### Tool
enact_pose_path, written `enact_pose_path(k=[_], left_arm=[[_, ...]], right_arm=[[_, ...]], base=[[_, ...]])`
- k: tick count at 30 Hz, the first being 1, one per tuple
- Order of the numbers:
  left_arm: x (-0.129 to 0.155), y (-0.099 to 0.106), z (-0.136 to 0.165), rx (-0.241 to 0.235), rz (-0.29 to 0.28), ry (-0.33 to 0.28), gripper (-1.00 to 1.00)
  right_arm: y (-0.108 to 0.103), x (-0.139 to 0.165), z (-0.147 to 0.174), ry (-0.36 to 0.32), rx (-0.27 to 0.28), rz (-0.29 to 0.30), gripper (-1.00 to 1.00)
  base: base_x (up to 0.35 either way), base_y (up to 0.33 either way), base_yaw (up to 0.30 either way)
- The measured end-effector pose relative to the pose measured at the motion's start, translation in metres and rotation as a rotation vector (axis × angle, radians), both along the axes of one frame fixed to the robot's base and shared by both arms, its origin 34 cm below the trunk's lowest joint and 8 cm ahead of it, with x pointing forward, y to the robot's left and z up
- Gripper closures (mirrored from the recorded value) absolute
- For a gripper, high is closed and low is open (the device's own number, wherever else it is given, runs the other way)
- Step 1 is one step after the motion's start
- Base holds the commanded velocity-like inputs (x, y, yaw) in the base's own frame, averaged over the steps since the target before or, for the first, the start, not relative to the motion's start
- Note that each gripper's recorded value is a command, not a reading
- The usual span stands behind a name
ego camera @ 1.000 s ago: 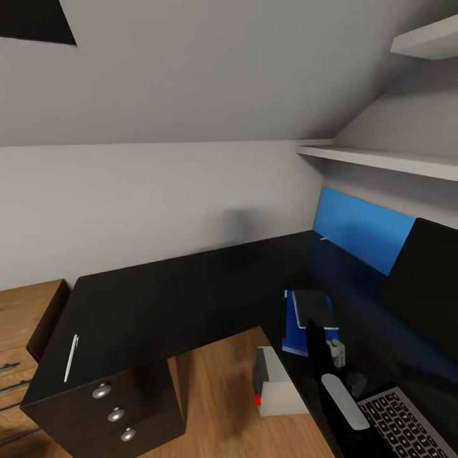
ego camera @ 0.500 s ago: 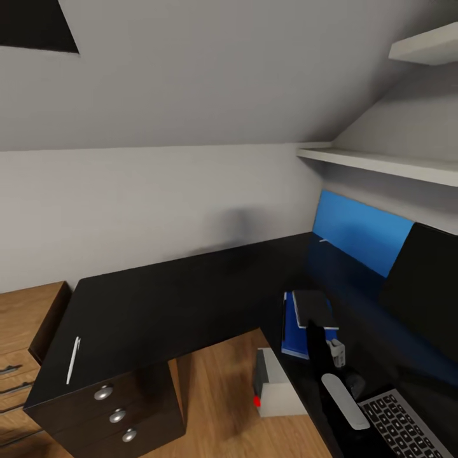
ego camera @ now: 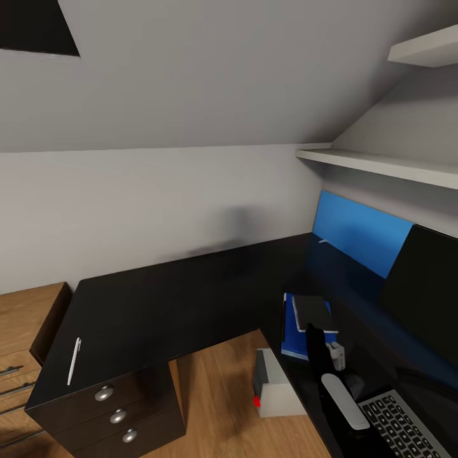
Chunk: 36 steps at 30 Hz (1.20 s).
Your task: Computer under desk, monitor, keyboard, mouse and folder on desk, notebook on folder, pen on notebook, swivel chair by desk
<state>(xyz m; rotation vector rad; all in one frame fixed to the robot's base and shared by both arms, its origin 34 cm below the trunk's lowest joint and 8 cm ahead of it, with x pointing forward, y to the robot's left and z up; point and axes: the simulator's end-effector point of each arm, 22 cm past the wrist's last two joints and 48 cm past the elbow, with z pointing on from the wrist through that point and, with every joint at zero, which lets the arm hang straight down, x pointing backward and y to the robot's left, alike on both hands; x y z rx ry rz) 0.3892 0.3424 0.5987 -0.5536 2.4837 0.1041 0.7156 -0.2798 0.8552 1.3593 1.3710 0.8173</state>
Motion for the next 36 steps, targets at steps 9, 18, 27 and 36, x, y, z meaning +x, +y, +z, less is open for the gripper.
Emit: enact_pose_path(k=[9, 18, 27, 36], left_arm=[[0.0001, 0.0001, 0.0001, 0.001, -0.001, -0.001, -1.0], [0.0003, -0.0001, 0.0002, 0.0, -0.002, -0.001, -1.0], [0.0007, -0.0004, 0.0003, -0.001, -0.002, -0.003, -1.0], [0.0007, 0.0006, 0.0005, 0.0, -0.002, -0.003, -1.0]], right_arm=[[0.002, -0.0008, -0.003, 0.012, 0.005, 0.002, 1.0], [0.0011, -0.0018, -0.0059, 0.025, 0.006, 0.0, 1.0], [0.0013, -0.0018, -0.0062, 0.027, 0.007, 0.001, 1.0], [0.0013, -0.0018, -0.006, 0.026, 0.007, 0.001, 1.0]], base=[[0.0, 0.0, 0.0], [0.0, 0.0, 0.0], [0.0, 0.0, 0.0], [0.0, 0.0, 0.0]])
